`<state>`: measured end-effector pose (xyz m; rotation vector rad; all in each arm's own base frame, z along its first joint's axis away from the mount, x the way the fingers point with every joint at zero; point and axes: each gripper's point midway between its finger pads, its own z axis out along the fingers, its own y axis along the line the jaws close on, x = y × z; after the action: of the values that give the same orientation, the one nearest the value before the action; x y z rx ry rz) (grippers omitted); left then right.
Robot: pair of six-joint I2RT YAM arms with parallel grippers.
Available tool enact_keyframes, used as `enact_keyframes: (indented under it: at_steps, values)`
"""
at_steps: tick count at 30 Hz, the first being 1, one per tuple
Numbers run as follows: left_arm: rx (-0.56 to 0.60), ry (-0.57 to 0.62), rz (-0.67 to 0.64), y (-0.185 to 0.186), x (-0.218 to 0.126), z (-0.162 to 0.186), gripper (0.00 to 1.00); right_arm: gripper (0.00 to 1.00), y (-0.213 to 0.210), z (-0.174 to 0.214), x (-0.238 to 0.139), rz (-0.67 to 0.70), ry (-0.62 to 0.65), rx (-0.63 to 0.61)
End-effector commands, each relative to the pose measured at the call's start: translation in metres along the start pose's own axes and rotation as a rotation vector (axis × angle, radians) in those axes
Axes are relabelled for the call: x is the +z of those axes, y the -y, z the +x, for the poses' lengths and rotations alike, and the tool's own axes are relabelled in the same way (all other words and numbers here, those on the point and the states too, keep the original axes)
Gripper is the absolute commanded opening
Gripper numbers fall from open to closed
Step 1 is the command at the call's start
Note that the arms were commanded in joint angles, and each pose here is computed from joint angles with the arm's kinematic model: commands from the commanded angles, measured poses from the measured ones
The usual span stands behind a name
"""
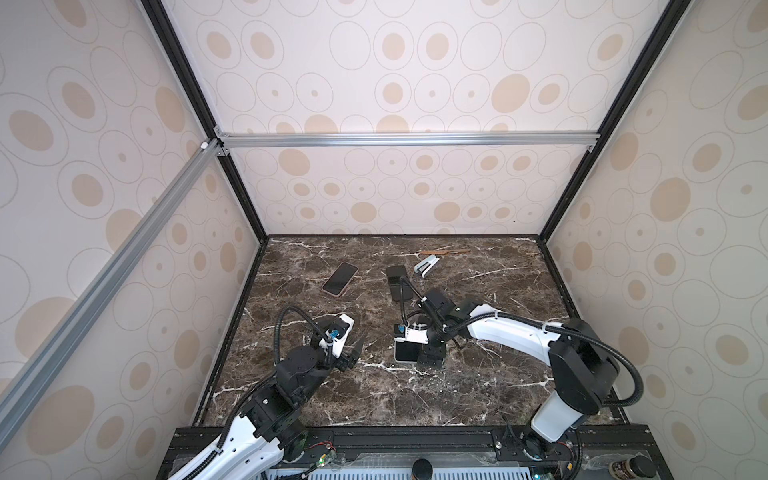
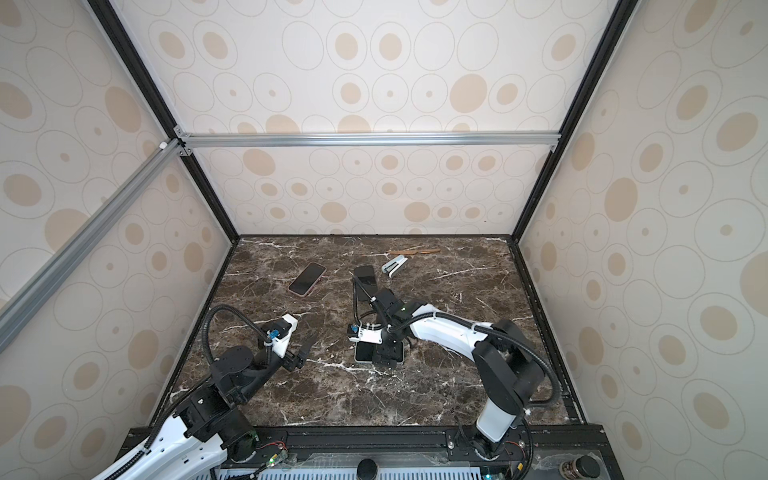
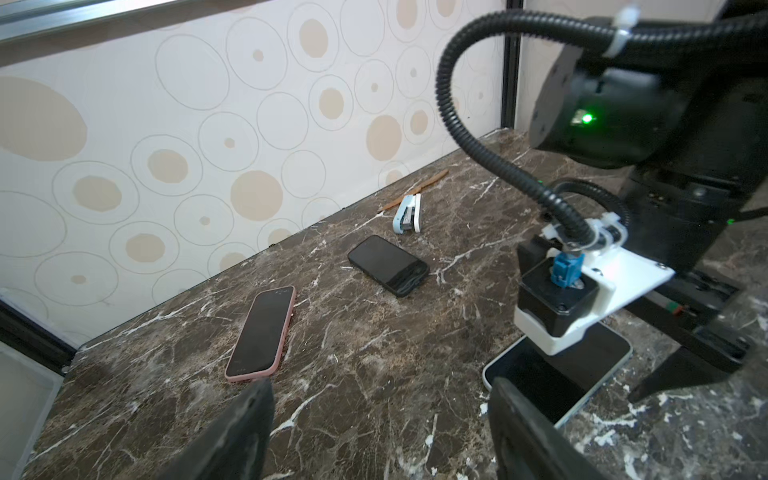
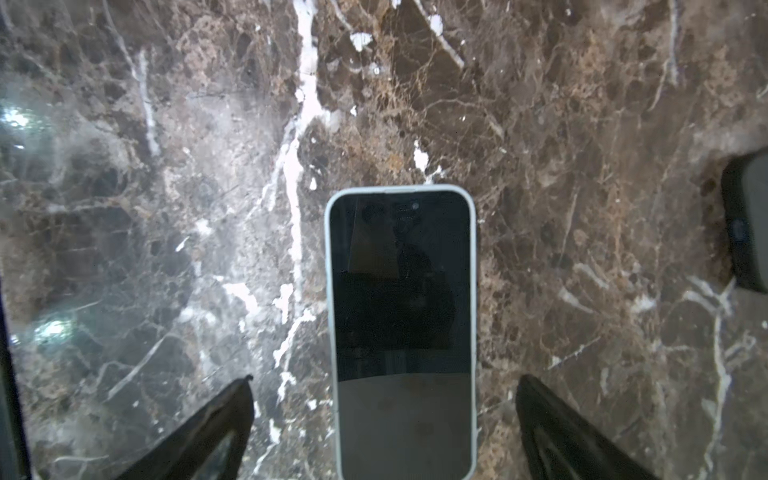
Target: Put the phone into the phone case
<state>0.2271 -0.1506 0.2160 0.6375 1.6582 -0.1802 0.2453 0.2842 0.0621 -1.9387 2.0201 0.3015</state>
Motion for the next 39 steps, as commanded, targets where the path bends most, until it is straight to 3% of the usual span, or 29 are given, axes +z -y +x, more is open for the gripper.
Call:
enact_keyframes:
  at_steps: [1,14,27,31,34,39]
  values:
    - [0.067,-0.045,-0.014,-0.004,0.003,0.001,0.81,1.0,-0.003,0.005,0.01,-0.055,-0.054,-0.076]
    - [0.072,-0.068,-0.022,-0.005,0.004,0.008,0.83,1.0,-0.021,0.029,0.036,-0.124,-0.127,0.026]
    - [0.058,-0.074,-0.044,-0.013,0.005,0.012,0.83,0.88,-0.022,0.051,0.047,-0.071,-0.277,0.117]
    - [0.056,-0.075,-0.033,-0.012,0.008,0.013,0.84,0.77,-0.007,0.052,0.049,0.014,-0.283,0.155]
    - [0.055,-0.09,-0.036,-0.012,0.009,0.016,0.84,0.66,0.018,0.051,0.041,0.12,-0.286,0.239]
    - [0.055,-0.097,-0.064,-0.018,0.008,0.018,0.84,0.61,0.062,0.072,0.02,0.195,-0.267,0.536]
